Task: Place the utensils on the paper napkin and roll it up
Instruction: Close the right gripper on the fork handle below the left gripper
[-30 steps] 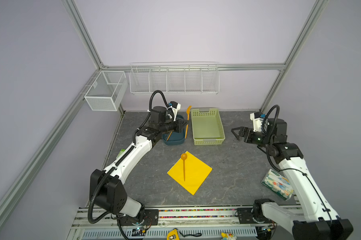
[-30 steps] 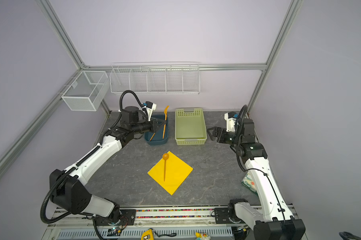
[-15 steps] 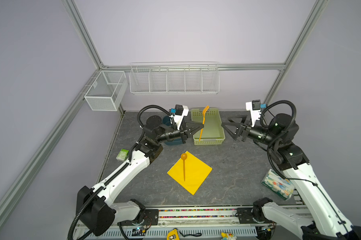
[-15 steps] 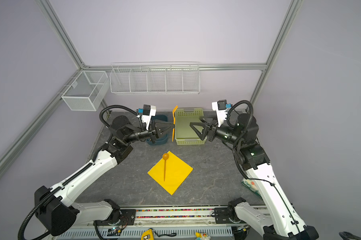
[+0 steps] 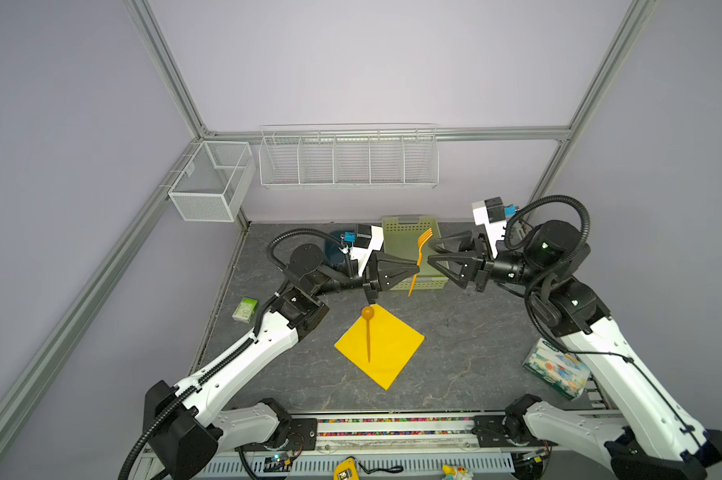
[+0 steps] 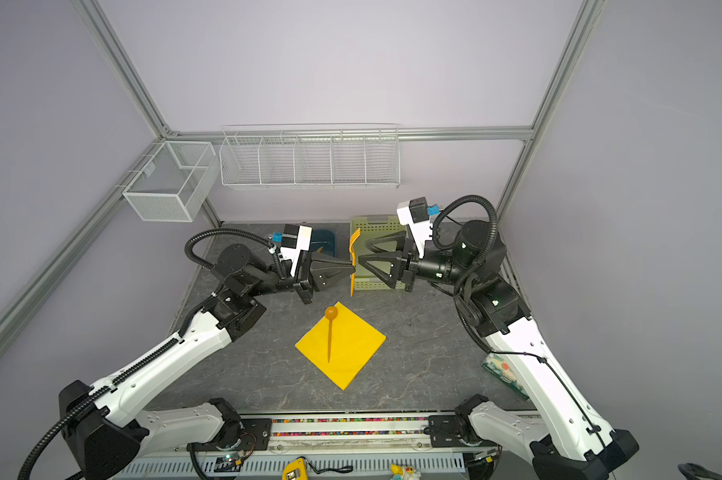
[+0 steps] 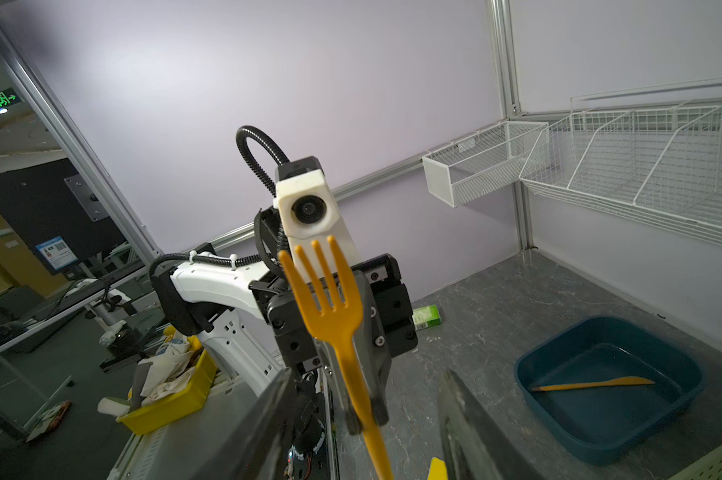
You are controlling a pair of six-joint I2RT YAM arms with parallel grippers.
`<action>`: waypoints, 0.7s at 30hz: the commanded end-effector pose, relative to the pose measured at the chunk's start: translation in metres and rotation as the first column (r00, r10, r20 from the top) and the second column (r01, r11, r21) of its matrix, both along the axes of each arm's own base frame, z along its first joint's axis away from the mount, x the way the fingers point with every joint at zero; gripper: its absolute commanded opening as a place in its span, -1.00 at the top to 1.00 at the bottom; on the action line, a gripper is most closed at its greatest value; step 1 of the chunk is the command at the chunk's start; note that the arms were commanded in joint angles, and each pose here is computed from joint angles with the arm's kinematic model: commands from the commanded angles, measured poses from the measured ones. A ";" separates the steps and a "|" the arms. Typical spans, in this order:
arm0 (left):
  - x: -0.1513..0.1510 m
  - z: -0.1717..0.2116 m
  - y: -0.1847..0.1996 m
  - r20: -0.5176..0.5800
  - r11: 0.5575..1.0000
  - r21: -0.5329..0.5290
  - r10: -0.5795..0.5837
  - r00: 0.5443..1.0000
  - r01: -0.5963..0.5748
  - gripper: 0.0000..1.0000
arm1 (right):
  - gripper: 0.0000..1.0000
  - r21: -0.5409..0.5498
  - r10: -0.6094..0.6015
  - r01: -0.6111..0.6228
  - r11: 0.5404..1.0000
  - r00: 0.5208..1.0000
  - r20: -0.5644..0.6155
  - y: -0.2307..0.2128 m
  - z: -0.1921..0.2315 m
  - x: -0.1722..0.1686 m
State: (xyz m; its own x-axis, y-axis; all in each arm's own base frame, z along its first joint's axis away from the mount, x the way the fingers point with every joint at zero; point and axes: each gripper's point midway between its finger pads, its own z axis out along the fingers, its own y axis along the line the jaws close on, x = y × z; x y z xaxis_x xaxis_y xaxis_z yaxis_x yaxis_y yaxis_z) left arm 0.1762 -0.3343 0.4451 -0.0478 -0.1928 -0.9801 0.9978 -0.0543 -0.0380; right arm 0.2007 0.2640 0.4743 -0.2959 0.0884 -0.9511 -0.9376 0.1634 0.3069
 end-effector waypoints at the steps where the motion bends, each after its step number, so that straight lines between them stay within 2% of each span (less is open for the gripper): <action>1: -0.006 0.007 0.002 0.042 1.000 -0.009 -0.002 0.999 0.002 1.00 | 0.00 -0.010 0.059 -0.058 0.998 0.997 0.056 0.004 0.003 -0.011; 7: -0.004 0.007 0.003 0.046 1.000 -0.007 0.019 0.999 -0.019 1.00 | 0.11 -0.024 0.120 -0.118 0.993 0.987 0.109 0.010 -0.002 -0.025; 21: -0.014 0.010 0.005 0.063 0.999 -0.024 -0.021 0.998 0.022 1.00 | 0.31 -0.061 0.093 -0.086 0.994 0.989 0.117 0.017 -0.014 -0.016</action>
